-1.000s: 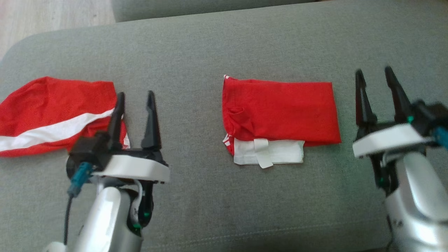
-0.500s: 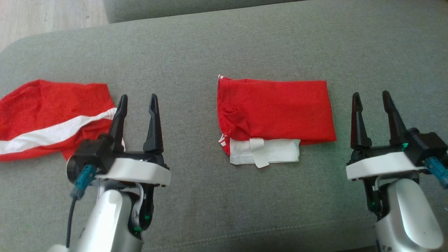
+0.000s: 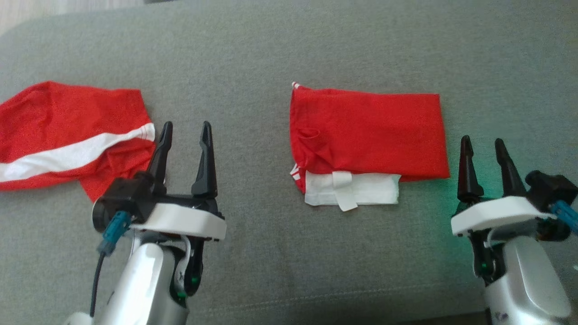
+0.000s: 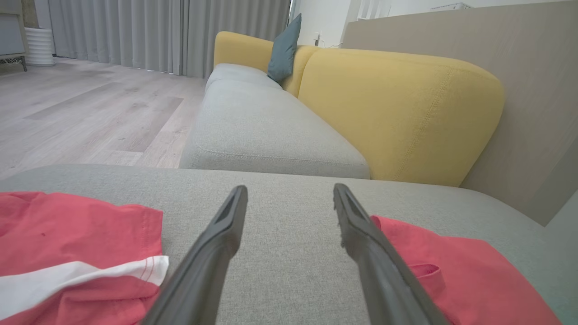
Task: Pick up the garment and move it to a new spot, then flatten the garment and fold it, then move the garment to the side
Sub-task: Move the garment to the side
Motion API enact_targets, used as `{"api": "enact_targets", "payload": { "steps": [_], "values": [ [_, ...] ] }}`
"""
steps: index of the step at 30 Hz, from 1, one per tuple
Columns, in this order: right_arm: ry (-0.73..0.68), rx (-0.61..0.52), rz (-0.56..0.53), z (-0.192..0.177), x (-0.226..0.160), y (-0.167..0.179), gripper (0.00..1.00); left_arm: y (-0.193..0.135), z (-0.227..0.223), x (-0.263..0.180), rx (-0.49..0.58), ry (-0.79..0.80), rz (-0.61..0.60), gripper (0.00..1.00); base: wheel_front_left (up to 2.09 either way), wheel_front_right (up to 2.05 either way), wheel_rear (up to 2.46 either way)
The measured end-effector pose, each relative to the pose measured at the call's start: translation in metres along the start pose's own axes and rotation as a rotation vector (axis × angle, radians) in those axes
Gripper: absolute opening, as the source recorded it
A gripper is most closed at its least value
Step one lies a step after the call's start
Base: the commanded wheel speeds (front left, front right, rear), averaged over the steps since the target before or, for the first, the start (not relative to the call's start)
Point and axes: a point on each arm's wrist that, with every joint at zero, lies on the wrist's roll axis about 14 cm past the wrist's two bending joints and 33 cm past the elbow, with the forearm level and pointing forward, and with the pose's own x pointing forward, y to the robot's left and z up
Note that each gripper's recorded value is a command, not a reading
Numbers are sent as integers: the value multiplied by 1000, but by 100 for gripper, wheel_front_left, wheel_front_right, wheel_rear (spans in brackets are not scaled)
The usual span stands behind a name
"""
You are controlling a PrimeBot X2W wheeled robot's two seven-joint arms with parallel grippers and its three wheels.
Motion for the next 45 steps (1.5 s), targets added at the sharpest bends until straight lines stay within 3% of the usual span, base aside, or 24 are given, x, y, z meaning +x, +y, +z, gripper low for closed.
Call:
{"api": "enact_targets", "payload": {
  "steps": [14,15,16,17,25,28,30,33,41,45],
  "values": [
    [264,102,36,-72,35,25,100,21,-20,8,14,44,39,100,0,0,0],
    [271,97,43,-73,40,28,73,22,-20,12,18,41,38,100,0,0,0],
    [271,94,47,-72,43,29,10,22,-21,13,17,42,39,100,0,0,0],
    [271,86,53,-71,46,30,0,23,-22,14,17,44,39,100,0,0,0],
    [230,-113,62,-55,53,11,0,15,-30,27,13,50,5,100,0,0,0],
    [185,-272,31,-27,60,-28,0,9,-36,30,3,59,-13,100,0,0,0],
    [166,-443,7,-5,64,-62,0,6,-39,32,-2,64,-23,100,0,0,0],
    [137,-565,-56,27,68,-102,0,4,-39,37,-5,60,-31,100,0,0,0],
    [116,-622,-148,61,75,-143,0,8,-43,41,-7,63,-29,100,0,0,0],
    [88,-615,-165,73,81,-147,0,12,-44,40,-5,67,-18,100,0,0,0]
  ]
}}
